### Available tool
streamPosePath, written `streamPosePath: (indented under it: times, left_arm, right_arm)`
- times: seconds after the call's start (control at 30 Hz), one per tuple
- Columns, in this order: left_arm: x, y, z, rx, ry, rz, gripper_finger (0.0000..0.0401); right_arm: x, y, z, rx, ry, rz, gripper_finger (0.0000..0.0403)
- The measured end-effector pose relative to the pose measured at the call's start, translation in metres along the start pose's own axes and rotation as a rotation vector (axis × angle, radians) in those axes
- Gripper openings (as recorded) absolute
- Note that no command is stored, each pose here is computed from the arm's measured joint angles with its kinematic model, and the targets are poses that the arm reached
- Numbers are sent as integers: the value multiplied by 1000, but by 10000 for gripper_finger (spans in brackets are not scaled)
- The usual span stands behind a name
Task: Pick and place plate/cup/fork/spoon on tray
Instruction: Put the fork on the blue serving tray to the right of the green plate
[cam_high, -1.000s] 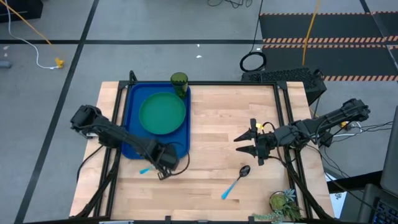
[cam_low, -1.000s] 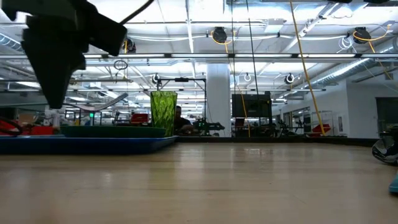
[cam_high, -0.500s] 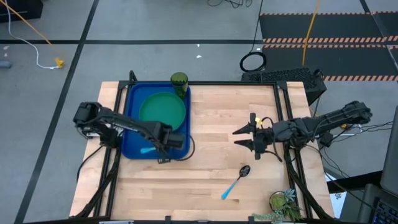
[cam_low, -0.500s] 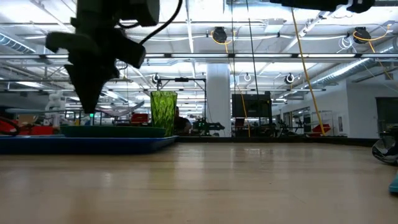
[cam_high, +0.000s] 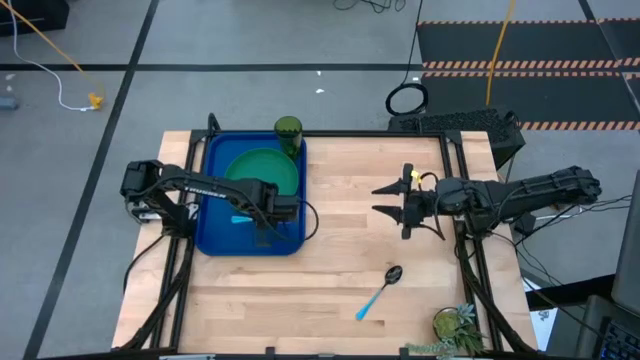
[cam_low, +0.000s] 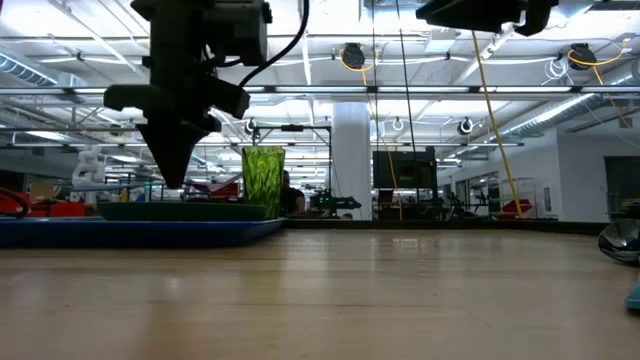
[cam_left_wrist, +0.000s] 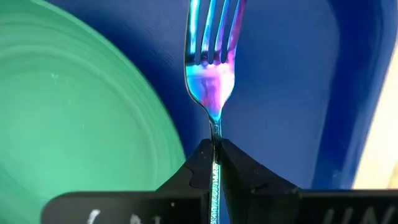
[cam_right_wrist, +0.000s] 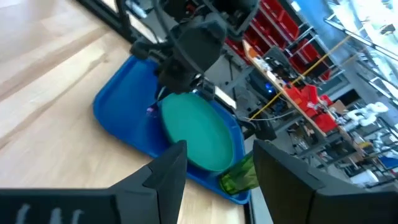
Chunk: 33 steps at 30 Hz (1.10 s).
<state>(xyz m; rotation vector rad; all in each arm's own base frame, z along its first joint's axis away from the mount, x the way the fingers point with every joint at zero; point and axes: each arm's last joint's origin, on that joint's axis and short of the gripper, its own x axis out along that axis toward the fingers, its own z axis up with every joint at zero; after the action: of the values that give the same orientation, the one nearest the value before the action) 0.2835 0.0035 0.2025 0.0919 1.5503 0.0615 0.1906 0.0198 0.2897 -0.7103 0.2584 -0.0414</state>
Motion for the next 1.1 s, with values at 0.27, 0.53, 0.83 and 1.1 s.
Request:
streamPosePath:
  times: [0.27, 0.53, 0.83, 1.1]
  left_arm:
    - [9, 1, -3, -13, 0, 0, 19]
    - [11, -4, 2, 25, -37, 0, 19]
    - [20, -5, 9, 40, -50, 1, 19]
    - [30, -5, 9, -22, 12, 10, 19]
  right_arm:
    - [0, -5, 3, 36, -31, -47, 176]
    - [0, -12, 8, 54, -68, -135, 176]
    - [-1, -14, 11, 47, -95, -158, 176]
    - [-1, -15, 12, 50, -105, -166, 176]
